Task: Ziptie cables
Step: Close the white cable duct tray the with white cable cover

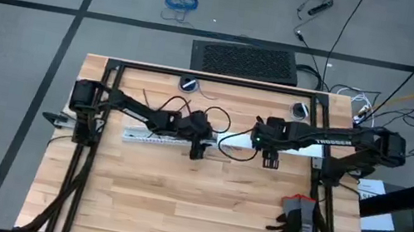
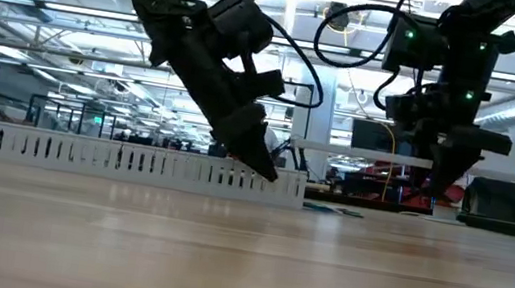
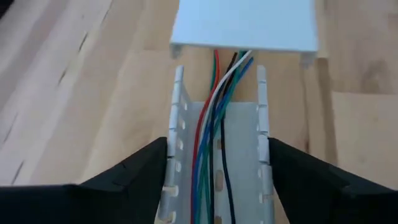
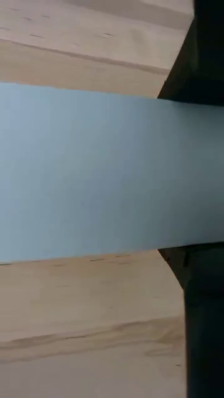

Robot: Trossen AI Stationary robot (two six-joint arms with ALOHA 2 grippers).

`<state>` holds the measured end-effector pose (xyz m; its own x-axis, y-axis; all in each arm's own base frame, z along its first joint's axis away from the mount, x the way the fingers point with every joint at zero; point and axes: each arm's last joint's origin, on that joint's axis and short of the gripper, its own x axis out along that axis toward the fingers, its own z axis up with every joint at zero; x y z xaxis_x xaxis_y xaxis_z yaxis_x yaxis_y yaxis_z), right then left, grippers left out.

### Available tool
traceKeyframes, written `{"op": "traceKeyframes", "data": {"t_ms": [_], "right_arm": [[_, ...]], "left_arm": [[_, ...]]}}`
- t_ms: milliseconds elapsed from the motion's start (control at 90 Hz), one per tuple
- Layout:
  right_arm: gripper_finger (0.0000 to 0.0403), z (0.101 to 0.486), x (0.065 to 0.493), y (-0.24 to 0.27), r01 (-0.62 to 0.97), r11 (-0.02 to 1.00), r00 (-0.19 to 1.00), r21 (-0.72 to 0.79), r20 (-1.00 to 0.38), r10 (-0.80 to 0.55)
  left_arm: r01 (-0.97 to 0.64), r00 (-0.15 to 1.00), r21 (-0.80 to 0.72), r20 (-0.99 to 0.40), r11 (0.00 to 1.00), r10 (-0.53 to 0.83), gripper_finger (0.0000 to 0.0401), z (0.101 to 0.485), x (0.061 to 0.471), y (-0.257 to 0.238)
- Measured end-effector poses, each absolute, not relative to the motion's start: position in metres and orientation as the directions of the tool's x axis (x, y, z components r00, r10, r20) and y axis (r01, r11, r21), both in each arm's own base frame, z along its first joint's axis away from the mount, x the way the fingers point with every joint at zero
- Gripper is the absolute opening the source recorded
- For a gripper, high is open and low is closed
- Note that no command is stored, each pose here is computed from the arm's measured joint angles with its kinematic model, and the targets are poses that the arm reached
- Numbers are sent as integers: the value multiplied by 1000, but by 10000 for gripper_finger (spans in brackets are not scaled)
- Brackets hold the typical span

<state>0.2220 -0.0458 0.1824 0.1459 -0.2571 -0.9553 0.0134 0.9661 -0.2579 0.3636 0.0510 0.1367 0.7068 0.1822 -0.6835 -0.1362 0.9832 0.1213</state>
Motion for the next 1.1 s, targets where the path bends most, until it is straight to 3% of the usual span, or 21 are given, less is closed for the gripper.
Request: {"op": "traceKeyframes", "data": {"t_ms": [278, 567, 1100], "right_arm": [[202, 181, 226, -48, -46, 959, 170, -281, -948, -269], [202, 155, 234, -56, -73, 942, 51, -328, -945, -324], [202, 152, 238, -62, -62, 949, 76, -310, -949, -305]], "left_arm": [[-138, 710, 121, -679, 983, 184, 225, 129, 368, 52], [-133, 703, 120, -689, 984, 179, 223, 127, 367, 50], [-122, 706, 121, -687, 985, 172, 223, 126, 367, 46]]}}
